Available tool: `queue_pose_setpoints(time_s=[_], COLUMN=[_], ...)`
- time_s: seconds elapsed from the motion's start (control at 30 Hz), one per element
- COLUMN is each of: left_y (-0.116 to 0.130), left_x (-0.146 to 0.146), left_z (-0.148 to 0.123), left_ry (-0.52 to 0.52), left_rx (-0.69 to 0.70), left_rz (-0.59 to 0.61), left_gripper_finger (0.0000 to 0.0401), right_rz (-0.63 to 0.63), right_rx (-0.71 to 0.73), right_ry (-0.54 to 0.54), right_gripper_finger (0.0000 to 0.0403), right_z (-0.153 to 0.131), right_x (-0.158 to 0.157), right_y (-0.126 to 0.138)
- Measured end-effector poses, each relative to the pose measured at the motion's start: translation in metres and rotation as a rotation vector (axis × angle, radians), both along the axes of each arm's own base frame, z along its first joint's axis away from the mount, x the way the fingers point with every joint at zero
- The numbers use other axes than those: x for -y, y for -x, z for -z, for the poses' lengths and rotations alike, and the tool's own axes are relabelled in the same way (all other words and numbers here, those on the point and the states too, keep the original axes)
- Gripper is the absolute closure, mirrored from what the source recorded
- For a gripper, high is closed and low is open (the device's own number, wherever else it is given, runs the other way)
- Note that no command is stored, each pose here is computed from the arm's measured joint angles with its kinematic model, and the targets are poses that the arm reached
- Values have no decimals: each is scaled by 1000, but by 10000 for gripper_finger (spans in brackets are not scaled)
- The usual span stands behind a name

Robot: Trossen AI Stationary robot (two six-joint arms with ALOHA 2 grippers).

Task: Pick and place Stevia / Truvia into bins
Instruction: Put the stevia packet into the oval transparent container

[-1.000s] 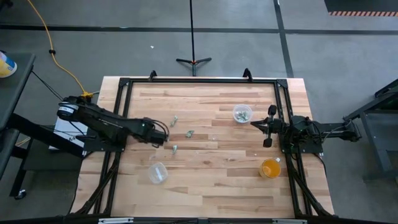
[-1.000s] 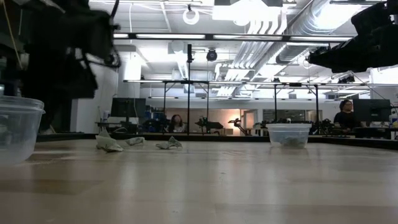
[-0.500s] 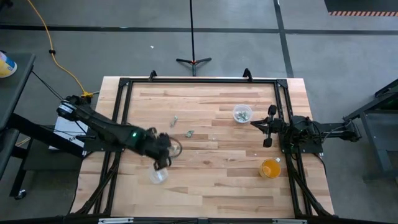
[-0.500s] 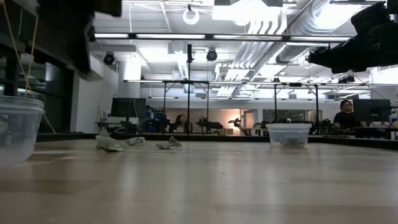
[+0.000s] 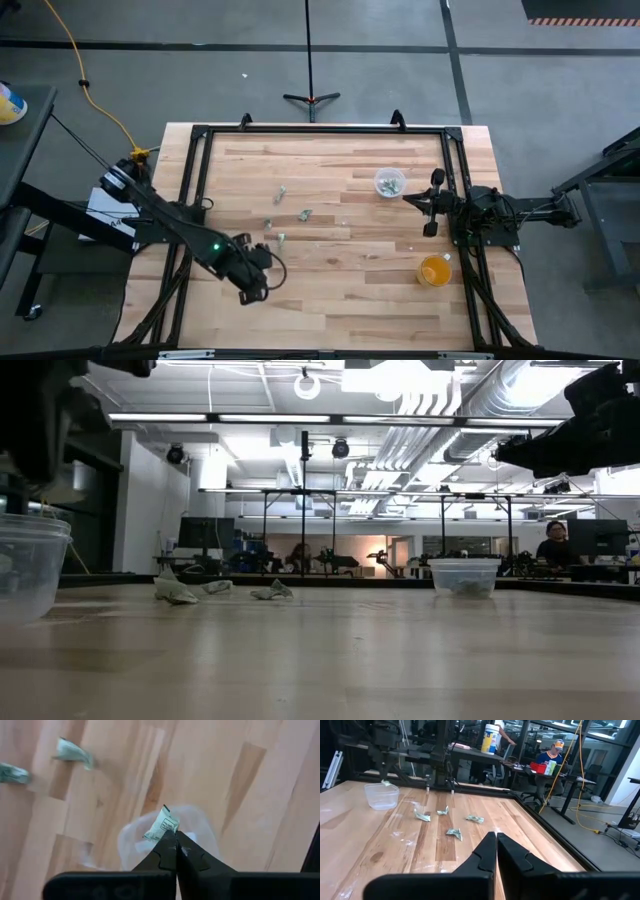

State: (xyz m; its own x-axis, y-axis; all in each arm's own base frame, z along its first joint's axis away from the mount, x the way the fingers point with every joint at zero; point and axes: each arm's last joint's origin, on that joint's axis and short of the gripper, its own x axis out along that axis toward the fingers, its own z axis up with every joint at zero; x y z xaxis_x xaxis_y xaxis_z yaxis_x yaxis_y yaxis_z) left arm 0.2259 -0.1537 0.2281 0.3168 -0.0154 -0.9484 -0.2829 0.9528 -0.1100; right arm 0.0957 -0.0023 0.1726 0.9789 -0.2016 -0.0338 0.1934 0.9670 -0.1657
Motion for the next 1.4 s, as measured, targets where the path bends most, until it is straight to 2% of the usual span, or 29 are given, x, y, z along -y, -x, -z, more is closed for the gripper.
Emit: queue_pose_setpoints(time_s=[0.2,0.47,0.8,0.9,1.0,1.13,1.2,1.27,1.33,1.4], left_y=[1,0,1,0,0,-4,-13,-25,-36,-47], left_x=[2,0,0,-1,-3,-10,-19,-34,-52,-70], left_z=[13,14,14,14,14,12,10,8,8,11], left_ry=[25,-43,-7,-39,-94,-256,-330,-356,-322,-224], left_rx=[-133,-99,-112,-87,-62,17,112,168,175,146], left_rz=[-55,-80,-118,-125,-119,-69,-148,-244,-334,-416], left_gripper_finger=[339,334,326,298,254,200,182,171,165,163], right_rz=[-1,-1,-1,-1,-1,0,-1,-1,-1,-1], right_rx=[-7,-10,-11,-11,-11,-11,-11,-12,-12,-12], right_ry=[0,1,1,1,1,1,4,4,4,4], right_gripper_finger=[400,402,398,401,402,400,402,402,401,400], right_z=[0,0,0,0,1,0,0,1,1,1], right_x=[0,0,0,0,0,0,0,0,0,0], right_y=[0,0,0,0,0,0,0,0,0,0])
